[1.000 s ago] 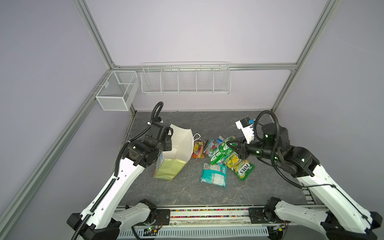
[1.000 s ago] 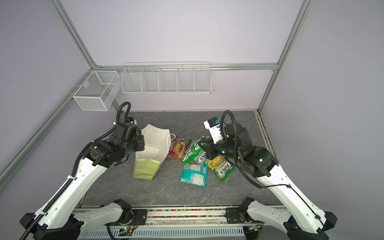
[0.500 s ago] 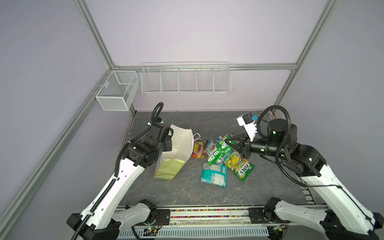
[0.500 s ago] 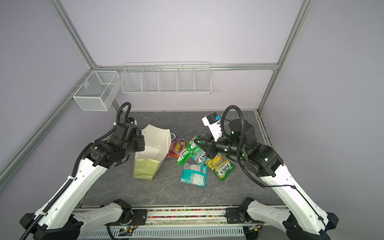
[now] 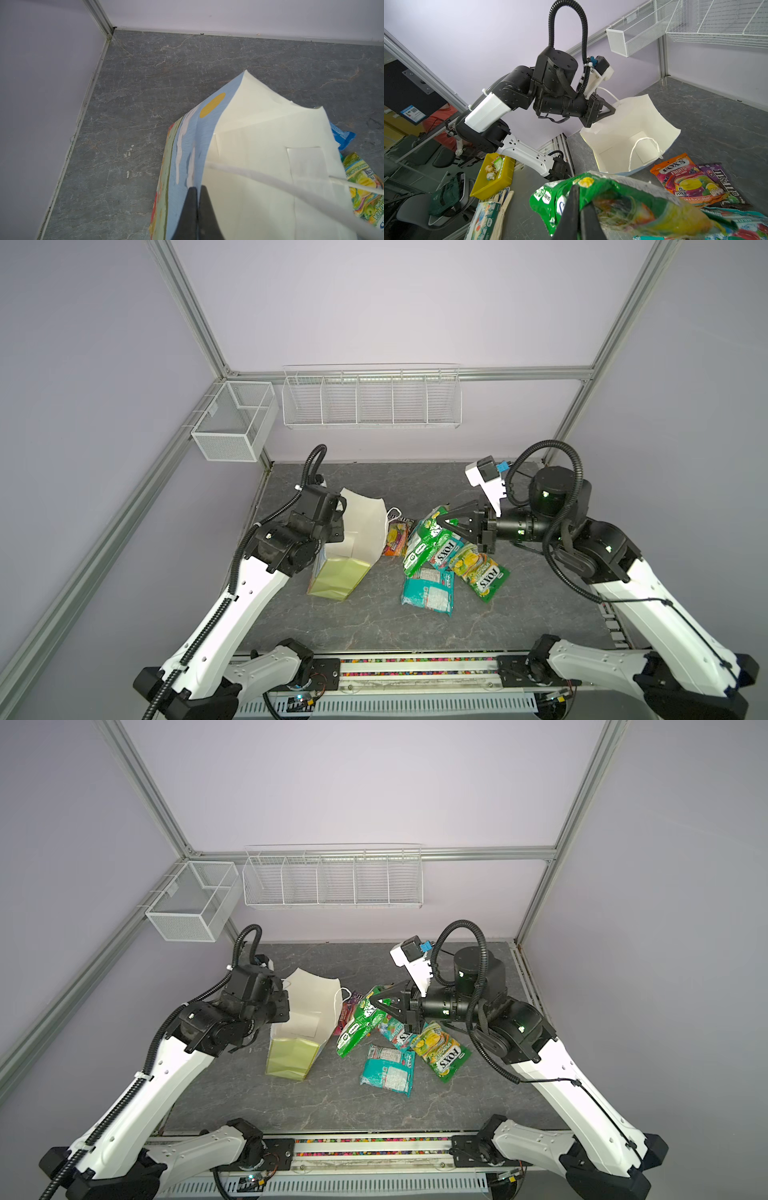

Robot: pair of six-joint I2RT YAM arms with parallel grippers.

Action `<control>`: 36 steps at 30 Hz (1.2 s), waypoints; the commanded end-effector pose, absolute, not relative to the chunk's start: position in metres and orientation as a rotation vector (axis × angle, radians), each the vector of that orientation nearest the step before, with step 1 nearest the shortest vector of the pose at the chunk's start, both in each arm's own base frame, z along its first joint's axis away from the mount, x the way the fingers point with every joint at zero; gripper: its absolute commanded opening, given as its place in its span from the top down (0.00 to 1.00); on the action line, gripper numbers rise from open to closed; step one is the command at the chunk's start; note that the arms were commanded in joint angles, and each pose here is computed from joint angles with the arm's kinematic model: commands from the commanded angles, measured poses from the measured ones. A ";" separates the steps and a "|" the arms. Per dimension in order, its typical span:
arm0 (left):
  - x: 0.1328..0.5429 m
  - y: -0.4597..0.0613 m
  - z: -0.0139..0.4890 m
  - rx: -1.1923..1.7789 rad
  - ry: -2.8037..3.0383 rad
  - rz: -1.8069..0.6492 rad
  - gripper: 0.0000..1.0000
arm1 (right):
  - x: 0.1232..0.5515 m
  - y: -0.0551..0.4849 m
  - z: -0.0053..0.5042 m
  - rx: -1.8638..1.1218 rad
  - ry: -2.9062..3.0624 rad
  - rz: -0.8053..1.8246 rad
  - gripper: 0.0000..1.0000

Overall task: Place the snacks into the paper bag
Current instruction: Place the snack in the paper bag.

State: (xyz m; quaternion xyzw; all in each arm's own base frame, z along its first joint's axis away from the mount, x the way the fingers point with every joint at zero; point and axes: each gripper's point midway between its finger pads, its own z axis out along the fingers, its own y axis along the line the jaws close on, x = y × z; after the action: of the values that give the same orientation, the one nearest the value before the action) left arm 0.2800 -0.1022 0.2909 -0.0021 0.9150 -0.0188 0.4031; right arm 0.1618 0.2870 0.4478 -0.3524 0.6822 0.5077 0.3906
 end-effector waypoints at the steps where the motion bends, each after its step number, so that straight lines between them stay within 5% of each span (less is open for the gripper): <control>1: 0.277 -0.100 0.296 -0.037 2.298 -0.060 1.00 | 0.148 0.296 0.496 -0.967 1.548 1.411 0.93; 36: 0.277 -0.105 0.297 -0.024 2.302 -0.087 1.00 | 0.184 0.367 0.501 -1.098 1.522 1.653 0.94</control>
State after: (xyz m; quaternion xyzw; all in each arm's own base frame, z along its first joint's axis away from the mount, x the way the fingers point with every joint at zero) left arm 0.2795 -0.1040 0.2905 -0.0013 0.9156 -0.0233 0.4014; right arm 0.1900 0.3626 0.4865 -0.3915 0.6110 0.6175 0.3036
